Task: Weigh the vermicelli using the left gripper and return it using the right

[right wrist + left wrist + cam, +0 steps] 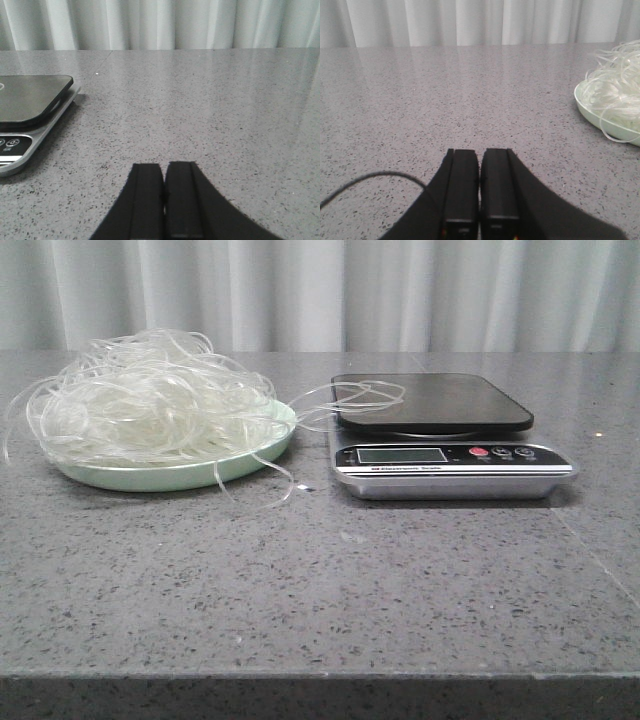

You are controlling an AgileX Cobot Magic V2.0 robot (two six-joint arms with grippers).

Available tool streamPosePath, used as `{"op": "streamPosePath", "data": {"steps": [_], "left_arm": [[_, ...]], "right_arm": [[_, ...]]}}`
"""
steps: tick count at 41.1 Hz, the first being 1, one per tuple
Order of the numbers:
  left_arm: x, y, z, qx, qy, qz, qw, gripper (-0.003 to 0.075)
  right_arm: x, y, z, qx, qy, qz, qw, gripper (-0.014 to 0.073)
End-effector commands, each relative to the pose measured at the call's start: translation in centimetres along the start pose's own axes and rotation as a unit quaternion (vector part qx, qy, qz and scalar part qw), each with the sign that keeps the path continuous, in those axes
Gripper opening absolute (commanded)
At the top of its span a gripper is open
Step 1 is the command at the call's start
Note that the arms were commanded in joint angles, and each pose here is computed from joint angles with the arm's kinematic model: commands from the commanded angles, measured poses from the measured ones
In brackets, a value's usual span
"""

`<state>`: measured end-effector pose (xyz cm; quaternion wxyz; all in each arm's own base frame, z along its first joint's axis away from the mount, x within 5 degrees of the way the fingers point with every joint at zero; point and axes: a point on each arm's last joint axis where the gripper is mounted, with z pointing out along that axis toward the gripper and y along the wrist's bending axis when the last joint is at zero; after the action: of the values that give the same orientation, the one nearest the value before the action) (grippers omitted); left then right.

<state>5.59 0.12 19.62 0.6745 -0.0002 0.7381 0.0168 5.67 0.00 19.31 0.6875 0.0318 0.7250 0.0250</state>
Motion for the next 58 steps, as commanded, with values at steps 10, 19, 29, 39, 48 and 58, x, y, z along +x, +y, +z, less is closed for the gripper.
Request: {"op": "streamPosePath", "data": {"steps": [10,19,29,39,48,58], "left_arm": [[-0.5,0.0,-0.1,-0.001,-0.042,-0.005,0.999,0.0137],[-0.5,0.0,-0.1,-0.001,-0.042,-0.005,0.999,0.0137],[-0.6,0.0,-0.2,-0.002,-0.047,-0.005,0.999,0.0137],[-2.2,0.2,-0.5,-0.006,-0.138,-0.025,0.990,0.0137],[-5.9,0.6,-2.1,-0.019,-0.312,-0.038,0.949,0.0137],[-17.7,0.5,-6.3,-0.010,-0.356,-0.014,0.934,0.0137]], "right_arm": [[-1.0,0.0,-0.2,0.002,-0.049,0.000,0.999,0.0150],[-1.0,0.0,-0.2,0.002,-0.049,0.000,0.999,0.0150],[-1.0,0.0,-0.2,0.002,-0.049,0.000,0.999,0.0150],[-1.0,0.0,-0.2,0.002,-0.049,0.000,0.999,0.0150],[-1.0,0.0,-0.2,0.002,-0.050,0.000,0.999,0.0150],[-1.0,0.0,-0.2,0.002,-0.050,0.000,0.999,0.0150]]}}
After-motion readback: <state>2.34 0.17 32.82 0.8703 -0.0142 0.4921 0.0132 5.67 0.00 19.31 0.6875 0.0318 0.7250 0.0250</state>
